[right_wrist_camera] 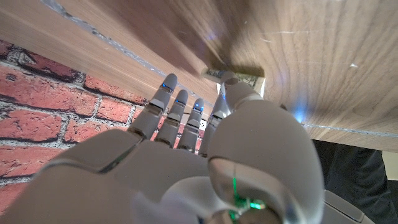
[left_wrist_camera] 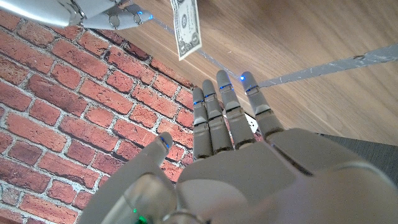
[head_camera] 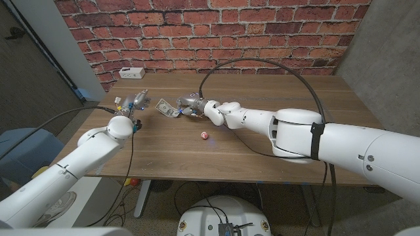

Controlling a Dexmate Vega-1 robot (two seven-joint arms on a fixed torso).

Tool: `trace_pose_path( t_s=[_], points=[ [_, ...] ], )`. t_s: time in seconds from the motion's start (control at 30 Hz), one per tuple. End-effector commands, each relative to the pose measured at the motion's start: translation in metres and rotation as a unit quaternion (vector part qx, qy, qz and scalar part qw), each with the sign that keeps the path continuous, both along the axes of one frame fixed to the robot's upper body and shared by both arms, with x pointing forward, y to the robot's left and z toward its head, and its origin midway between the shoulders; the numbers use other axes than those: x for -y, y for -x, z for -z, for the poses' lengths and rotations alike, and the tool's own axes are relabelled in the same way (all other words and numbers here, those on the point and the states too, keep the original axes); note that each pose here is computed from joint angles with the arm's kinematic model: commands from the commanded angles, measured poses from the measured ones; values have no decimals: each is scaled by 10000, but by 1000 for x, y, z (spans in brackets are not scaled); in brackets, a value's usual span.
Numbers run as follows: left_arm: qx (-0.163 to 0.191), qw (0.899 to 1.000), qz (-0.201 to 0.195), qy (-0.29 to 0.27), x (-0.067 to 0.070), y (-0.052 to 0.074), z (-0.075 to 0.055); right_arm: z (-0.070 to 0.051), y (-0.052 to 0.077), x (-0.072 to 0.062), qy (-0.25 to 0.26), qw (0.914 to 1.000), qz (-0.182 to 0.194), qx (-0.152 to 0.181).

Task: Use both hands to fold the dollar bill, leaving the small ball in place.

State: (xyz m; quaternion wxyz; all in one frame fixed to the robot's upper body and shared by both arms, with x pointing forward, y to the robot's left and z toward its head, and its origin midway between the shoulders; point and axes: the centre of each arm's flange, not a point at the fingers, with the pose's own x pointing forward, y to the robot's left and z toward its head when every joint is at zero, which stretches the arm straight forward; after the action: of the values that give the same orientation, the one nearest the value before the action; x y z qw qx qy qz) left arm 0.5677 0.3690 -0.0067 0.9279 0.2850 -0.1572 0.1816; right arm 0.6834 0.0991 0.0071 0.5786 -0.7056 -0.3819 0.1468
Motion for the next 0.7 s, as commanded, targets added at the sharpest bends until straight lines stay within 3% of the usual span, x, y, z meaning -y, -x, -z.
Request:
trace_pose_path(
  t_s=[0.03, 0.27, 0.7],
  points=[
    [-26, 10000, 43, 4, 0, -4, 0, 0, 1, 9, -256, 9994, -166, 157],
    [31, 9999, 92, -29, 2, -7, -4, -6, -4, 19, -16, 9988, -36, 485],
    [74, 9999, 99, -97, 4, -9, -9, 1, -14, 34, 711, 9947, 222, 709]
  ],
)
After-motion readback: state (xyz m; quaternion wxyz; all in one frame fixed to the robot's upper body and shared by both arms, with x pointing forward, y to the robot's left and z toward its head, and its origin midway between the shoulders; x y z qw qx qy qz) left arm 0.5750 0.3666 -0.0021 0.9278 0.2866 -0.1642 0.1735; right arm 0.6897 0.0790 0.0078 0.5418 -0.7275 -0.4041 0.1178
